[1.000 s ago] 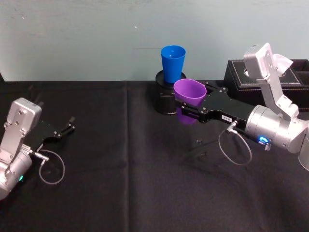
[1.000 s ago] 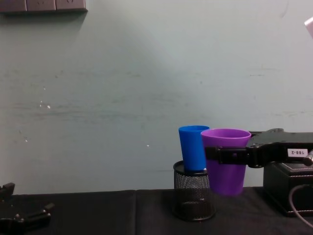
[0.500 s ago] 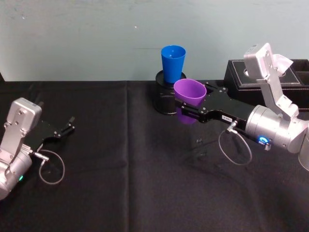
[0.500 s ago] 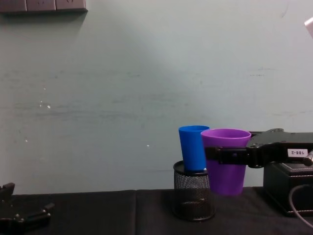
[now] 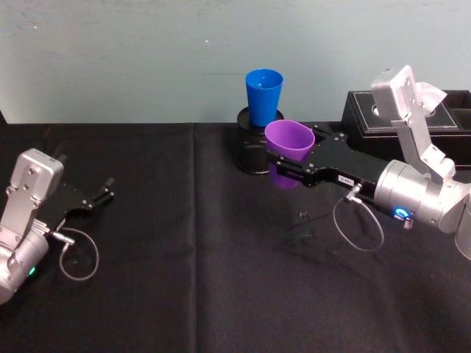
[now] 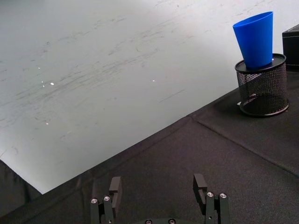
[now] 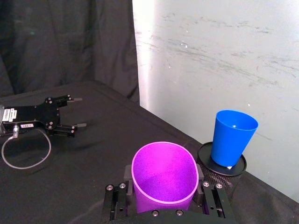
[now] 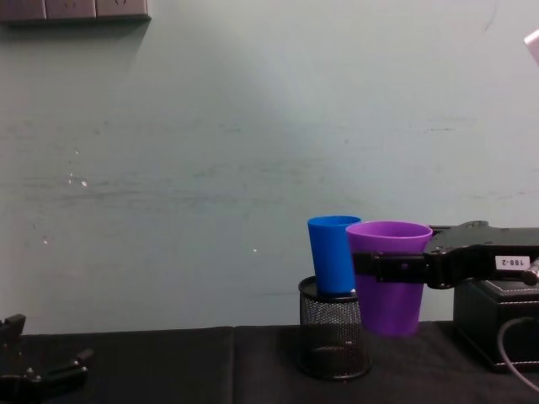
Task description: Pick up one cup with a gripper and tap it against the other cup.
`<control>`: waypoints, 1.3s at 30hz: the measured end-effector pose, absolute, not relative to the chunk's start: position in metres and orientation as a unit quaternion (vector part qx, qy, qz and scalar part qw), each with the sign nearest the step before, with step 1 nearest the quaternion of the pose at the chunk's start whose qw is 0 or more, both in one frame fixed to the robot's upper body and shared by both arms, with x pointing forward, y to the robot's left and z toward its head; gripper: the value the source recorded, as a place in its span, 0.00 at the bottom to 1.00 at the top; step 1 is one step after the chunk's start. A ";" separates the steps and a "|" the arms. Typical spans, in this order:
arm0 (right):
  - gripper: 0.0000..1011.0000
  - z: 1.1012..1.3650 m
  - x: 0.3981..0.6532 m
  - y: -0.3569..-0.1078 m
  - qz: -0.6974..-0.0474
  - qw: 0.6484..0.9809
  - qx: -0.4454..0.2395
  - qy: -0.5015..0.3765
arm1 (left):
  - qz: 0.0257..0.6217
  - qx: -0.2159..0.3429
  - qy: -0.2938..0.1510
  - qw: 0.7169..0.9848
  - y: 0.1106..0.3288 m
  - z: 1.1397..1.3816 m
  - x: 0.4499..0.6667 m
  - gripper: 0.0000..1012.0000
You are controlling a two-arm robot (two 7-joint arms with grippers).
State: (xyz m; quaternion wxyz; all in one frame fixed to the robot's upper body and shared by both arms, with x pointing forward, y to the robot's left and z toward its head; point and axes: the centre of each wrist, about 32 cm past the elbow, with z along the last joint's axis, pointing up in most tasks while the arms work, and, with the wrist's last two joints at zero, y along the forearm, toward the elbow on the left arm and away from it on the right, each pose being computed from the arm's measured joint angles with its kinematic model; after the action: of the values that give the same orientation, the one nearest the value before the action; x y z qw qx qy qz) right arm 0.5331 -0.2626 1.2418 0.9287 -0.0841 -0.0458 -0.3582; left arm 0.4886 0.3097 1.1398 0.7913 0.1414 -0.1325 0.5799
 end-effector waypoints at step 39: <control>0.72 1.242 0.533 -0.263 -0.358 0.929 -0.084 -0.046 | 0.580 0.141 -0.132 0.791 0.310 1.140 0.489 0.99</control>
State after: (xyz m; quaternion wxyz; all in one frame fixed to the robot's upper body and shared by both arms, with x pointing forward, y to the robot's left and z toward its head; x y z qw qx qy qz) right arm 0.5331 -0.2627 1.2418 0.9287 -0.0841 -0.0458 -0.3582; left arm 0.4886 0.3097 1.1398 0.7913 0.1415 -0.1325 0.5799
